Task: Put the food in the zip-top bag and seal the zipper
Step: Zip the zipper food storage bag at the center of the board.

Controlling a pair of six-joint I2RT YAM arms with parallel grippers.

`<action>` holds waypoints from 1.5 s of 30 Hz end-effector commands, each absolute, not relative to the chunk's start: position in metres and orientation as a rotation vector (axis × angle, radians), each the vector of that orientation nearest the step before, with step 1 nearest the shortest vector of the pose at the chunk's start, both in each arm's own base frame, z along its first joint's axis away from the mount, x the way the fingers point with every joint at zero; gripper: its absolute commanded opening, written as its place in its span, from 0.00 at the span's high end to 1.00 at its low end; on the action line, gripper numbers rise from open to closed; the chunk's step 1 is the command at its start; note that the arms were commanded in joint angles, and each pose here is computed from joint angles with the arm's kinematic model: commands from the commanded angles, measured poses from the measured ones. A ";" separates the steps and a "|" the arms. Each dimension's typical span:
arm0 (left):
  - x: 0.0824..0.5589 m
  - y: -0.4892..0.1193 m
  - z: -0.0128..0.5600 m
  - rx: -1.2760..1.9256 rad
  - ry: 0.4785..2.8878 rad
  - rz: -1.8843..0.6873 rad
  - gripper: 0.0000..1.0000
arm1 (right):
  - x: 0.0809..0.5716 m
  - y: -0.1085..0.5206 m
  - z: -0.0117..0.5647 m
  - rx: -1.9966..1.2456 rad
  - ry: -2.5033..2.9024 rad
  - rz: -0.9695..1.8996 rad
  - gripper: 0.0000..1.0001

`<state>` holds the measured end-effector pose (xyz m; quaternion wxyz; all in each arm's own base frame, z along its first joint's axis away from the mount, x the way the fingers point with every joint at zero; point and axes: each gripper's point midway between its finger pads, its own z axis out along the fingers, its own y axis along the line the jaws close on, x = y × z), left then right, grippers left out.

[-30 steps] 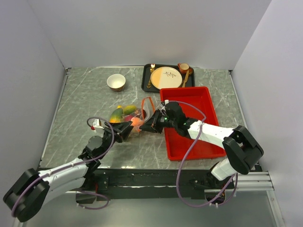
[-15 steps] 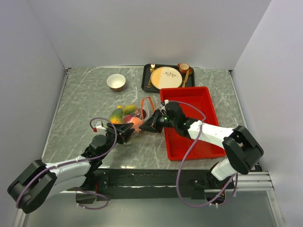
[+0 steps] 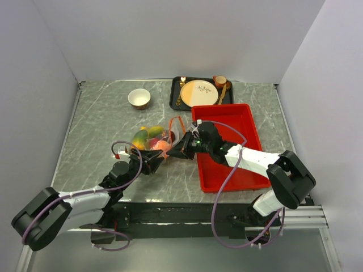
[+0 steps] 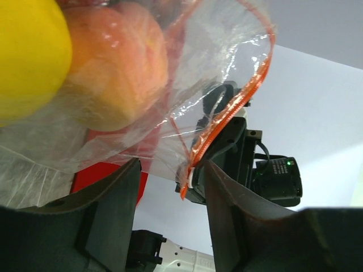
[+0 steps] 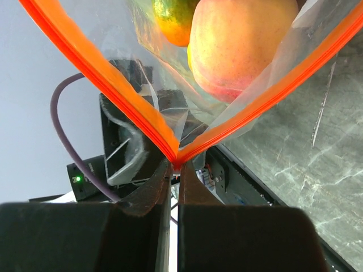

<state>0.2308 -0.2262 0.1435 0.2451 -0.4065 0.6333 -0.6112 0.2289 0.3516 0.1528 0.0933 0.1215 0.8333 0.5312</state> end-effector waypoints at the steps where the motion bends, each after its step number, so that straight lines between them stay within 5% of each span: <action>1: 0.230 -0.238 0.161 -1.059 1.709 -1.762 0.48 | 0.224 0.356 0.166 0.277 2.438 1.615 0.96; 16: 0.243 -0.255 0.175 -1.011 1.665 -1.848 0.58 | 0.219 0.354 0.156 0.249 2.488 1.595 0.97; 31: 0.235 -0.247 0.155 -1.062 1.770 -1.735 0.99 | 0.224 0.353 0.155 0.271 2.472 1.580 0.97; 45: 0.225 -0.233 0.138 -1.069 1.827 -1.610 0.99 | 0.260 0.350 0.174 0.339 2.360 1.582 0.99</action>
